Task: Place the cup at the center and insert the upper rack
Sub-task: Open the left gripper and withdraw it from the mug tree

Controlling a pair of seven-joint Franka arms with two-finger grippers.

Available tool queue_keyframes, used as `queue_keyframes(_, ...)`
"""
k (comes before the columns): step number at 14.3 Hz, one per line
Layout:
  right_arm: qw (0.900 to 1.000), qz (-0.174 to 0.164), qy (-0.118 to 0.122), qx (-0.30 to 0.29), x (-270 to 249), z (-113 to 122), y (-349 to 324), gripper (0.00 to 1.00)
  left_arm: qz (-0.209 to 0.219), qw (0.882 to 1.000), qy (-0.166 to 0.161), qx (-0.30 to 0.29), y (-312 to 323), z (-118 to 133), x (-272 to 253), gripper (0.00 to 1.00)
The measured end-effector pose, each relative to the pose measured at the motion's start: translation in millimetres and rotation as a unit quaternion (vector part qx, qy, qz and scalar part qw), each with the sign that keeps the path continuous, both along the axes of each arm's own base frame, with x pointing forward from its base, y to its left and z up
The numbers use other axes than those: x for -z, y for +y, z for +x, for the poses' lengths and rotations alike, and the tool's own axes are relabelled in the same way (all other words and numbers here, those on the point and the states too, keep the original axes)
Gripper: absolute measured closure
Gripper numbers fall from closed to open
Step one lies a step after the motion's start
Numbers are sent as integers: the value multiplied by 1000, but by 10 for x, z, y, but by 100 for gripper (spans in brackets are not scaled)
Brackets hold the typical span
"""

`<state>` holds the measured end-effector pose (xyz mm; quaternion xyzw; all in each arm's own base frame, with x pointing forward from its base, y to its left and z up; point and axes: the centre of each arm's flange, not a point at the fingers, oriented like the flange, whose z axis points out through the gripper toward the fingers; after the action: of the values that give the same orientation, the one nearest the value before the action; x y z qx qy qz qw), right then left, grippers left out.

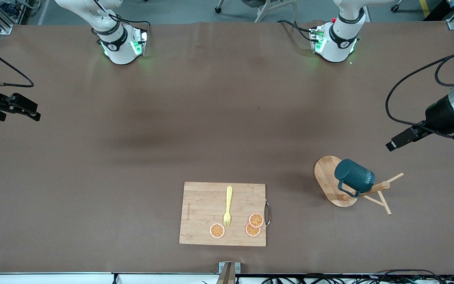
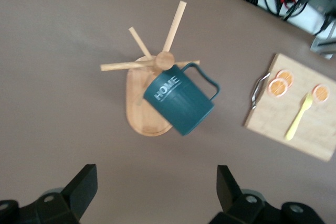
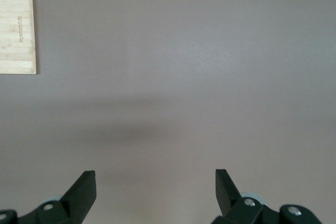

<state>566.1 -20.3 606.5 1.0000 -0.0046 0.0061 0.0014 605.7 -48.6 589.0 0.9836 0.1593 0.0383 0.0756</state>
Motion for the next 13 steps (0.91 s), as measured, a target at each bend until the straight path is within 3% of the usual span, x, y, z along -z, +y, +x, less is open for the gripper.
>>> queue_keyframes(5,1000,0,0,0,1,0,0,0,33,995,-8,98,26,-240,-290,0)
queue_keyframes(13,1000,0,0,0,2,0,0,0,49,985,-19,167,280,-396,-504,0)
